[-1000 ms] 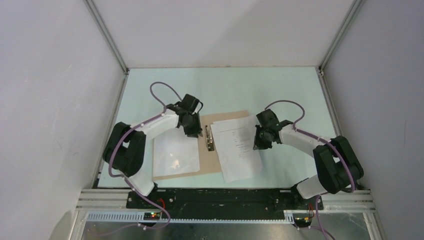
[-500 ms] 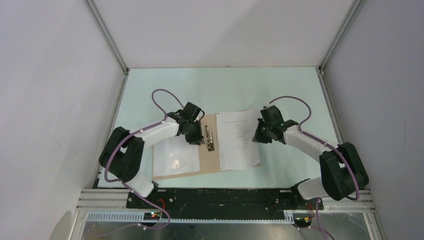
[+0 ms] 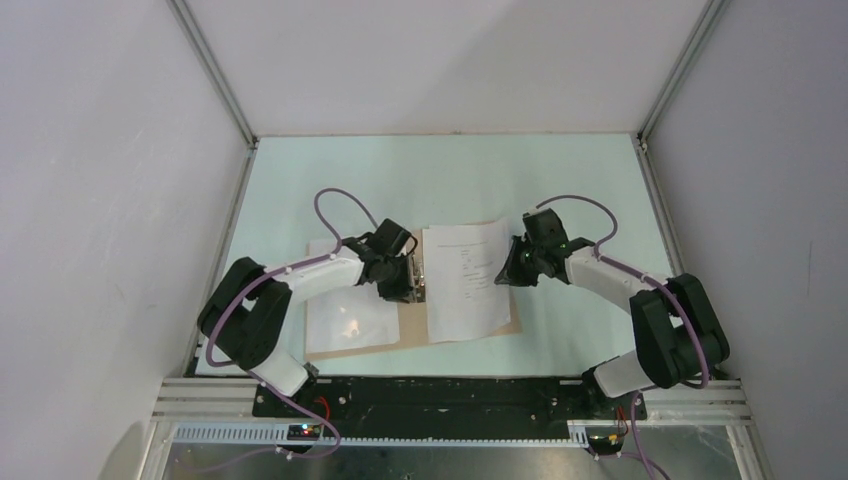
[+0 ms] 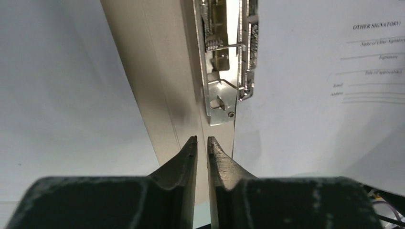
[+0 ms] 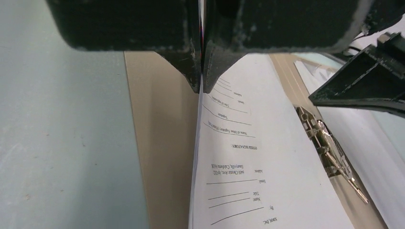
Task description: Put the files into the folder
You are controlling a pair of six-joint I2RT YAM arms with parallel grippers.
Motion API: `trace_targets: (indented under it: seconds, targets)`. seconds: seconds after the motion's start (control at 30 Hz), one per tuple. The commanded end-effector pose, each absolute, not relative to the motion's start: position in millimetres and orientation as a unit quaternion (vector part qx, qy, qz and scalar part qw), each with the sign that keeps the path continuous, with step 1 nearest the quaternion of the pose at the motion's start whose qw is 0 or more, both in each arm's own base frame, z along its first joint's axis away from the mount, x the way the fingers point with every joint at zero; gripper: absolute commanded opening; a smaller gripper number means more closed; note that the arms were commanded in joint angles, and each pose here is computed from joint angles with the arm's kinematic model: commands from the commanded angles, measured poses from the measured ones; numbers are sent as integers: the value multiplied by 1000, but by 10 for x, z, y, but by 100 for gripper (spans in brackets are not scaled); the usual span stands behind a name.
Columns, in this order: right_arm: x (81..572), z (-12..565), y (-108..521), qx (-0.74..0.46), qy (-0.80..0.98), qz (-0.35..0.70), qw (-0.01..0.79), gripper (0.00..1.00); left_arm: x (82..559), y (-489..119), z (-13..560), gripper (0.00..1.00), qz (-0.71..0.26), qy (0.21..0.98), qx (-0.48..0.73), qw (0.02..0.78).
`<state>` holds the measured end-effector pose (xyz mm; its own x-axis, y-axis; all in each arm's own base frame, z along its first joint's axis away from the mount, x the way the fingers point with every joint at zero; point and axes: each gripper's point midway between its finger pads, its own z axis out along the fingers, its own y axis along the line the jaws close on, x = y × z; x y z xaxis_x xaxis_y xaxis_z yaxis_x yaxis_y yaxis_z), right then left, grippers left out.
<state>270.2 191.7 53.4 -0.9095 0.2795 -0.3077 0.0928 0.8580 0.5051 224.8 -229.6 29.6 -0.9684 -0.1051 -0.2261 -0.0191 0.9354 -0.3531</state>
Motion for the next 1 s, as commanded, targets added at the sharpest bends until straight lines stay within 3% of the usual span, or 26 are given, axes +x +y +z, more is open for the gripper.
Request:
trace_targets:
  seconds: [0.0,0.33,0.43,0.6,0.7,0.97]
  targets:
    - [2824,765,2091,112,928,301,186,0,2266,-2310,240,17,-174,975,-37,130]
    - [2597,1119,1876,107,915,332,202,0,2021,-2619,617,44,-262,957,12,121]
    - [2539,1471,1842,98,895,360,243,0,1946,-2719,847,53,-311,942,29,123]
    - [2513,2387,1908,58,839,428,332,0,2076,-2873,1437,88,-394,902,56,167]
    - [2481,2908,1940,47,795,474,376,0,2174,-2897,1739,98,-454,870,53,184]
    - [2253,4269,2061,-11,650,605,460,0,2528,-2951,2662,100,-644,719,45,258]
